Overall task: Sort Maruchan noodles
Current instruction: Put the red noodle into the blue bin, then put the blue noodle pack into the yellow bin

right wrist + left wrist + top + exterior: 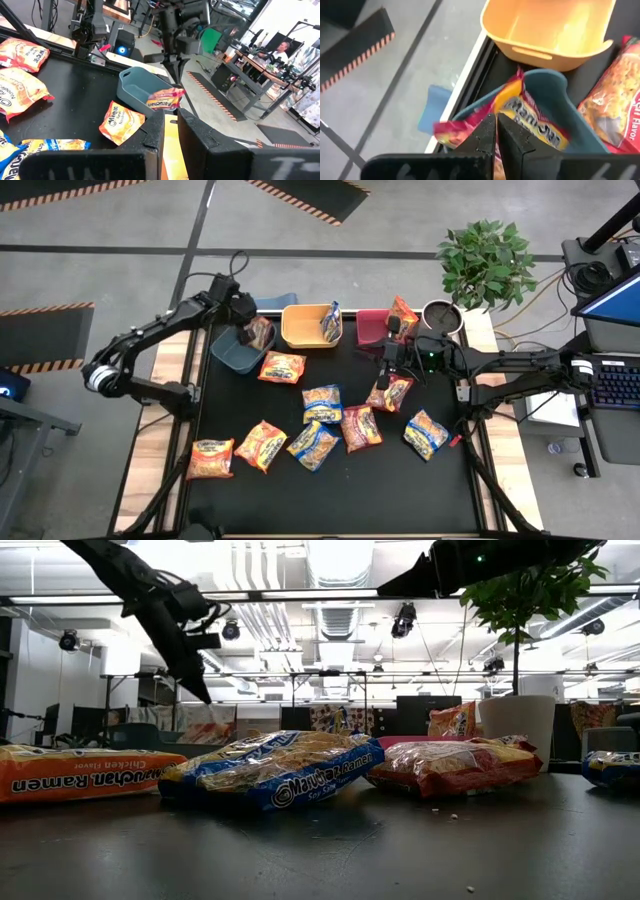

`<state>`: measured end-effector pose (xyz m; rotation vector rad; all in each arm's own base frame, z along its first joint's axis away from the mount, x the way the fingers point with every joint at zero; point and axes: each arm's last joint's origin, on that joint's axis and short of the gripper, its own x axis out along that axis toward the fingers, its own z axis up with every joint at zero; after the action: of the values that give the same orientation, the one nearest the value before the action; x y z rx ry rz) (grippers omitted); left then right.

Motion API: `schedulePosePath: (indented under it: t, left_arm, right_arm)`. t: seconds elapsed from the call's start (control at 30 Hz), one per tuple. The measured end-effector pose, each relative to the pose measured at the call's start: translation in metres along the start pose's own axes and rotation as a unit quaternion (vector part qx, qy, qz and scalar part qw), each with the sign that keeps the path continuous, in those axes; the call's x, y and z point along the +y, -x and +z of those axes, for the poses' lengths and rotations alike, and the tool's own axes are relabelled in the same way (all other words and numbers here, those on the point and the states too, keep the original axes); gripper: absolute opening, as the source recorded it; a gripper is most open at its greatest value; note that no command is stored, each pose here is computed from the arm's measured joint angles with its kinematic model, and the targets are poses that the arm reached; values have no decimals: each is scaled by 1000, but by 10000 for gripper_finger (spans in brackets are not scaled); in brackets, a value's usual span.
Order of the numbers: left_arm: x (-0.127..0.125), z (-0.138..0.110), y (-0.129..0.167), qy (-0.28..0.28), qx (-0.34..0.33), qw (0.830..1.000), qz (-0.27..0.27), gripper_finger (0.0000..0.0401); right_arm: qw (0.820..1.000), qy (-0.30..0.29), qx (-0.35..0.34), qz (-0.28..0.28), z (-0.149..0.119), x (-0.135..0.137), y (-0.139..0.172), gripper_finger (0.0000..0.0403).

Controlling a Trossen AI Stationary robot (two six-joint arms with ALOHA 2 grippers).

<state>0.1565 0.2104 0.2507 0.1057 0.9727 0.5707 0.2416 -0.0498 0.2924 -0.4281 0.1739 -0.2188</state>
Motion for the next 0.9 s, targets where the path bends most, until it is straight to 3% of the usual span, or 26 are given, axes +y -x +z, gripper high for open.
schedulePosePath:
  t: [0.3, 0.47, 0.63, 0.9]
  left_arm:
    - [-2, 3, 2, 34, -27, 999, -28, 0]
    - [-15, 12, 5, 88, -75, 986, -121, 0]
    - [-47, 30, 10, 86, -94, 976, -174, 0]
    - [-119, 54, 25, 4, -106, 965, -239, 0]
  right_arm:
    - [1000, 0, 0, 0, 0, 0, 0, 43]
    - [1000, 0, 0, 0, 0, 0, 0, 43]
    - [1000, -20, 0, 0, 0, 0, 0, 43]
    - [992, -120, 25, 8, -5, 2, 0, 43]
